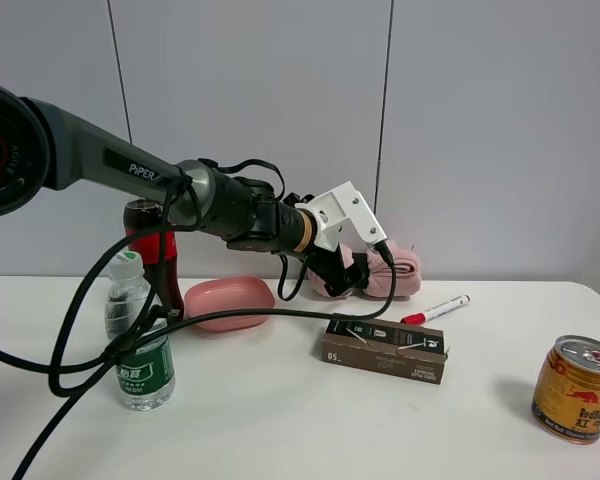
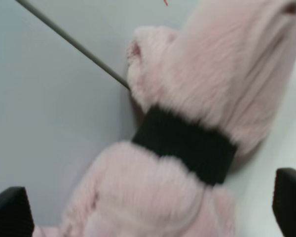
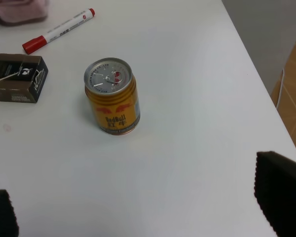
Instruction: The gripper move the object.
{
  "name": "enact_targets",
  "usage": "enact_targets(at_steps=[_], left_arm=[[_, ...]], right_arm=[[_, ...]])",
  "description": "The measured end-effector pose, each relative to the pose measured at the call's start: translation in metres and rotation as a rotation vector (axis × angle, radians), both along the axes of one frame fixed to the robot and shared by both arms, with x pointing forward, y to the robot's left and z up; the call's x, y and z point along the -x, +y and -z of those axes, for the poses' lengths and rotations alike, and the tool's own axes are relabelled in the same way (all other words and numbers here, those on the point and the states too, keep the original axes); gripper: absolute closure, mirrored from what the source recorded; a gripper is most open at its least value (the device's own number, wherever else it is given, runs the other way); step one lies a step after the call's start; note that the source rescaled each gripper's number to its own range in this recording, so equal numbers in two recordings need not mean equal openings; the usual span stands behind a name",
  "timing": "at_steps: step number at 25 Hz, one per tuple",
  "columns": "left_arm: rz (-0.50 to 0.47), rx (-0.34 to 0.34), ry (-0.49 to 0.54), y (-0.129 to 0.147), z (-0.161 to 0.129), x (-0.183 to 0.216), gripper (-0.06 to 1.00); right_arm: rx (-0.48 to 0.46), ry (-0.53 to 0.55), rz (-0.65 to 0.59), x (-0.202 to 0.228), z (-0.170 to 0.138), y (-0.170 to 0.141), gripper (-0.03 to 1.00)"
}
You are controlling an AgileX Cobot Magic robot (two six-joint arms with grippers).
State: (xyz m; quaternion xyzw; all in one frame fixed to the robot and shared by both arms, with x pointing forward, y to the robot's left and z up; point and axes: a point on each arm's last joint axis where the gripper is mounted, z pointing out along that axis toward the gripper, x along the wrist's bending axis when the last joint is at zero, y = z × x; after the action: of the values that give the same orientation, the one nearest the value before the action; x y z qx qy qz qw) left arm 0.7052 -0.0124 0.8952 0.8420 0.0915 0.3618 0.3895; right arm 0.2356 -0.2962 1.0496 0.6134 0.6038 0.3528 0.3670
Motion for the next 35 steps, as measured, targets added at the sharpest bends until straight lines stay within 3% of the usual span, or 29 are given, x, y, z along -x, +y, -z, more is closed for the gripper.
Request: enact_targets(at_steps=[10, 19, 22, 24, 29, 31, 35], left_arm=[[-0.009, 0.031, 0.017, -0.002, -0.003, 0.001, -0.05], [-0.119, 0.198, 0.042, -0.025, -0.075, 0.025, -0.05], [-0.203, 0.259, 0.073, -0.032, -0.102, 0.038, -0.05], [-0.316, 0.277, 0.122, -0.032, -0.118, 0.049, -0.05], [-0.573, 0.274, 0.29, -0.027, -0.152, 0.087, -0.05], [-0.615, 0.279, 0.332, -0.026, -0.169, 0.103, -0.05], [-0.588, 0.288, 0.355, -0.027, -0.209, 0.137, -0.05]], right_arm=[[0.0, 0.0, 0.0, 0.0, 0.0, 0.0, -0.03], [0.0, 0.0, 0.0, 0.0, 0.0, 0.0, -0.03], [0.0, 0.0, 0.0, 0.0, 0.0, 0.0, -0.03], [0.0, 0.0, 0.0, 0.0, 0.0, 0.0, -0.03], [0.0, 0.0, 0.0, 0.0, 0.0, 0.0, -0.03], [0.0, 0.0, 0.0, 0.0, 0.0, 0.0, -0.03], [0.0, 0.0, 0.0, 0.0, 0.0, 0.0, -0.03]])
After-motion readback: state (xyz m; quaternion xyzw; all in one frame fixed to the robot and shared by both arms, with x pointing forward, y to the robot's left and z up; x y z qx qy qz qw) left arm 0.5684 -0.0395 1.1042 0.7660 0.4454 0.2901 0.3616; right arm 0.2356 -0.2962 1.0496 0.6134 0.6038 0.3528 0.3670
